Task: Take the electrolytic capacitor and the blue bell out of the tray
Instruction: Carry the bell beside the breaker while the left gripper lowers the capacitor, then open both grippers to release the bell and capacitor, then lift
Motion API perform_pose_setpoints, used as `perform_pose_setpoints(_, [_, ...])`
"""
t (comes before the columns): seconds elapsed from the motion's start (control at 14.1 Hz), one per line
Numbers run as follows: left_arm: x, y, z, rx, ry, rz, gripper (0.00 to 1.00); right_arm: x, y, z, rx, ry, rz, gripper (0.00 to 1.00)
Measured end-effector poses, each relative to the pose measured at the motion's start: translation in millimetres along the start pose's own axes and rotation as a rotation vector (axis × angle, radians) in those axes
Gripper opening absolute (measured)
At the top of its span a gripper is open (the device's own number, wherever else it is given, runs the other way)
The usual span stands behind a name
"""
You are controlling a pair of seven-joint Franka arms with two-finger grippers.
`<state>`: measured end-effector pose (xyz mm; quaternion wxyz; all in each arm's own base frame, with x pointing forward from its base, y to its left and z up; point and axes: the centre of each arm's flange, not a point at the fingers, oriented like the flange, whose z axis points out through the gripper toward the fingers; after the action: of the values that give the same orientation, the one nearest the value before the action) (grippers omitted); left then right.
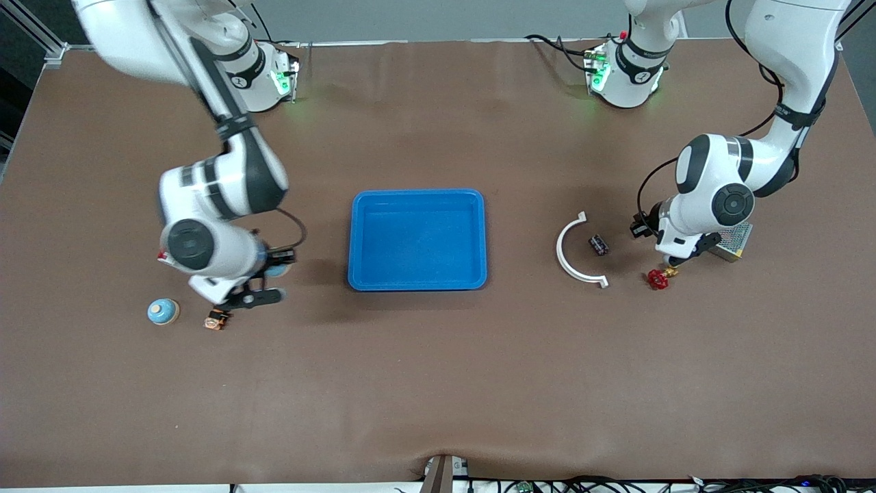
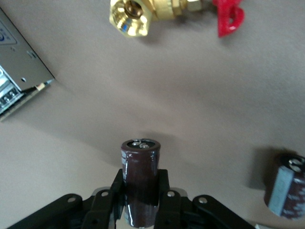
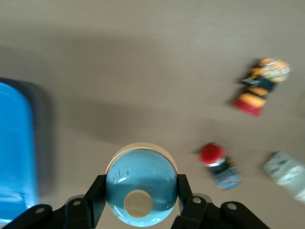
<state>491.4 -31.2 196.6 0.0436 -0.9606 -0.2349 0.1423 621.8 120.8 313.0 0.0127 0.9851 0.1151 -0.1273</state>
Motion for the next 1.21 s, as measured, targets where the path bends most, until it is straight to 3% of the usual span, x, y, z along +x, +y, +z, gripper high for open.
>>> perform_pose_setpoints(0.21, [5,0,10,-0.002,0.010,0.011,0.30,-19,89,19,0.027,0.039,-0.130,0.63])
perform_pose_setpoints(0.35, [7,0,14,-0.003,0.008,0.011,0.31,-44,105,37,0.023,0.083,-0.159,0.63])
perform_pose_setpoints(0.5, [12,-2,10,-0.009,0.017,0.006,0.33,-74,94,47,0.021,0.089,-0.171,0.63])
perform_pose_setpoints(0.71, [25,0,-23,-0.017,0.058,-0.002,0.59,-122,94,39,0.018,0.098,-0.208,0.63])
perform_pose_setpoints(0.99, [38,10,-121,0.038,0.051,-0.005,0.97,-176,165,54,0.008,0.162,-0.282,0.63])
perform_pose_setpoints(1.21, [38,22,-195,0.037,0.079,0.002,1.00,-202,190,93,-0.026,0.222,-0.305,0.63])
